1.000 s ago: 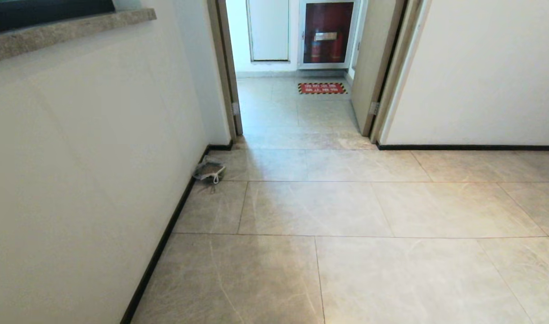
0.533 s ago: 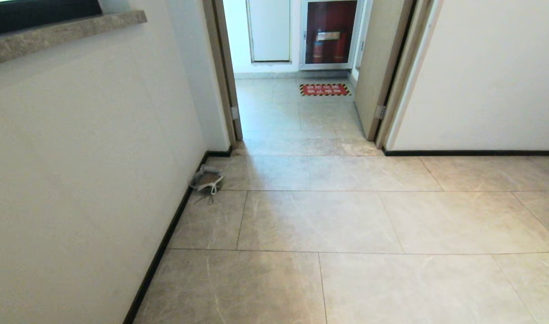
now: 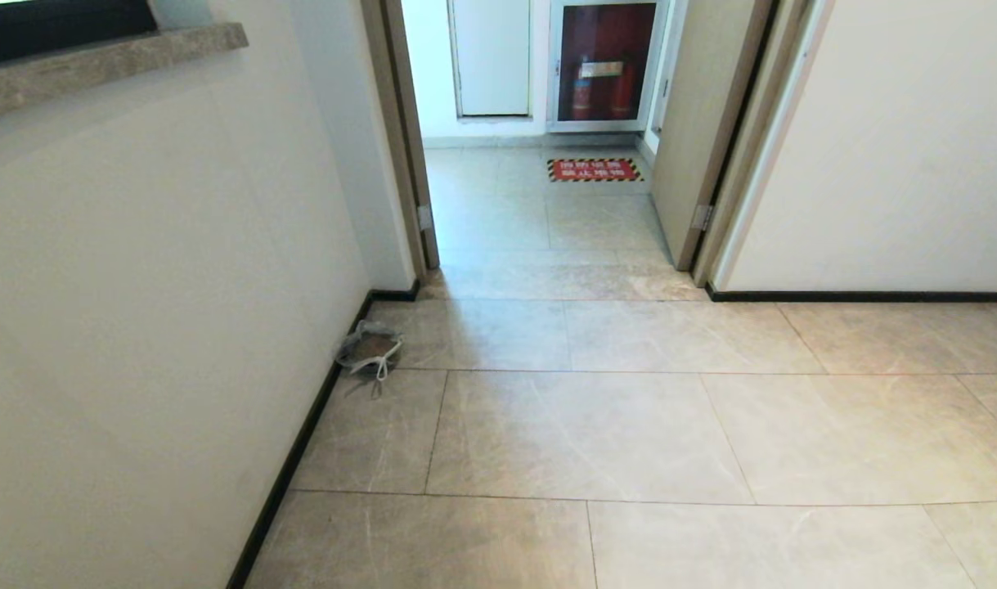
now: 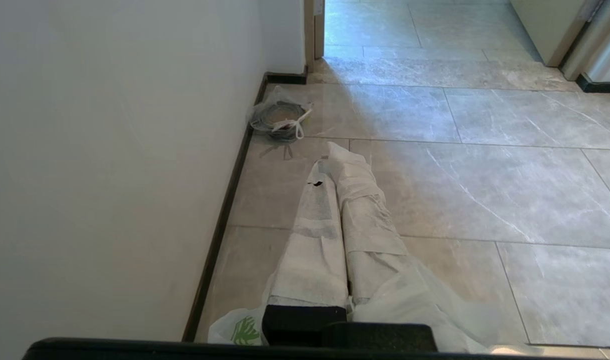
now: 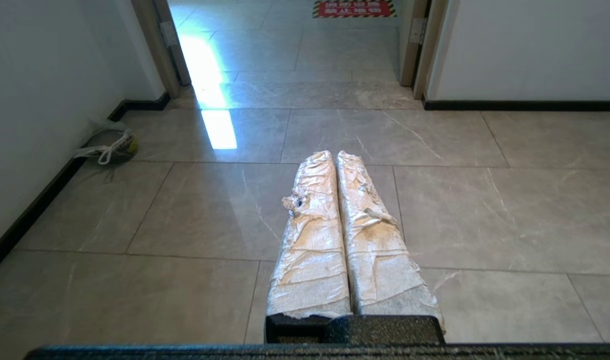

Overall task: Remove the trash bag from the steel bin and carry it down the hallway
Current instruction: Put the trash bag at the door

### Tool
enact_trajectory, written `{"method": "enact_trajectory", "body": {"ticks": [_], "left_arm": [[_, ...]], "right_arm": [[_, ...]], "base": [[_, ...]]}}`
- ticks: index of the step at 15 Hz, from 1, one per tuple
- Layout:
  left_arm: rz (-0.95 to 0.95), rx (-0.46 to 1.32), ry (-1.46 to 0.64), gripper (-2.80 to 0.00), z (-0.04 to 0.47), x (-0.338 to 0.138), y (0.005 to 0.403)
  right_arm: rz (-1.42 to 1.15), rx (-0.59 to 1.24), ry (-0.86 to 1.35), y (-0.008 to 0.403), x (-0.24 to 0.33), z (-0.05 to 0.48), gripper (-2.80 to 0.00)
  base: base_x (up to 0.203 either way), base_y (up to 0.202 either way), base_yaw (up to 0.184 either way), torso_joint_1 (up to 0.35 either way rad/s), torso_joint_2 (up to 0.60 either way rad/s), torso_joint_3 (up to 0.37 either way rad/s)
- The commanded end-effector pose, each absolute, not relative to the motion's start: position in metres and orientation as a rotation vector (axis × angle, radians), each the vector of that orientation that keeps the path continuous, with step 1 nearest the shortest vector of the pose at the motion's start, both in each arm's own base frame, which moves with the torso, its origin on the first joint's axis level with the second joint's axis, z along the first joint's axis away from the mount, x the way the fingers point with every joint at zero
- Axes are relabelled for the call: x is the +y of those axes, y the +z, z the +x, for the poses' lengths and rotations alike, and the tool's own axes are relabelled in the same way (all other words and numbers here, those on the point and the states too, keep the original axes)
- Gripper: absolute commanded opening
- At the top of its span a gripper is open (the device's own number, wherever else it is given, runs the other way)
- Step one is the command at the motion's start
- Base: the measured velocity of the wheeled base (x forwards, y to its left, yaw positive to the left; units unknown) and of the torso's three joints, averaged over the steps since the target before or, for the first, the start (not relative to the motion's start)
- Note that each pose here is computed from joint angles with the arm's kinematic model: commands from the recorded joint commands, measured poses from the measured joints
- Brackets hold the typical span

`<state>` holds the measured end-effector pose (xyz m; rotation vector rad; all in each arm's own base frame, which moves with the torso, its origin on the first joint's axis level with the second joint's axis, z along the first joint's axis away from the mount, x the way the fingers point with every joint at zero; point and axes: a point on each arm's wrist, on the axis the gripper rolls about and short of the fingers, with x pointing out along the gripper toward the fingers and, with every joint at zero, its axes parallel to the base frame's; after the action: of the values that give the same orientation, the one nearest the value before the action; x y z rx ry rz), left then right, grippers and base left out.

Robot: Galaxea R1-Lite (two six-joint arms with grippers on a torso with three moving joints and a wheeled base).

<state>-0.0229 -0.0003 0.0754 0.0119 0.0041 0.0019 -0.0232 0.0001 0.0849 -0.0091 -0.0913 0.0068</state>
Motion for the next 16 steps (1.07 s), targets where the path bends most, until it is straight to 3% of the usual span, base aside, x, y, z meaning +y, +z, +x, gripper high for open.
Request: {"method": "enact_trajectory", "body": {"ticks": [1,3,16], "left_arm": [[0.012,0.006,0.003,-2.8,-0.0228,-0.0003,0.0753],[0.012,0.006,0.0,-2.8,-0.0228,-0.0003,0.0753],[0.009,0.005,0.006,-2.8,-0.0228,-0.0002,0.0755]], "right_arm": [[-0.009,-0.055,0.007,0.0747,0.0001,-0.0203,-2.8],[-0.009,-0.055,0.007,0.0747,0.0001,-0.0203,-2.8],[-0.009,-0.055,0.007,0.0747,0.0001,-0.0203,-2.8]], "base": [[0.19,0.0,0.002,-0.001,0.0,0.002],[0.132,0.0,0.002,-0.001,0.0,0.001],[0.0,0.0,0.0,0.0,0.0,0.0]]}}
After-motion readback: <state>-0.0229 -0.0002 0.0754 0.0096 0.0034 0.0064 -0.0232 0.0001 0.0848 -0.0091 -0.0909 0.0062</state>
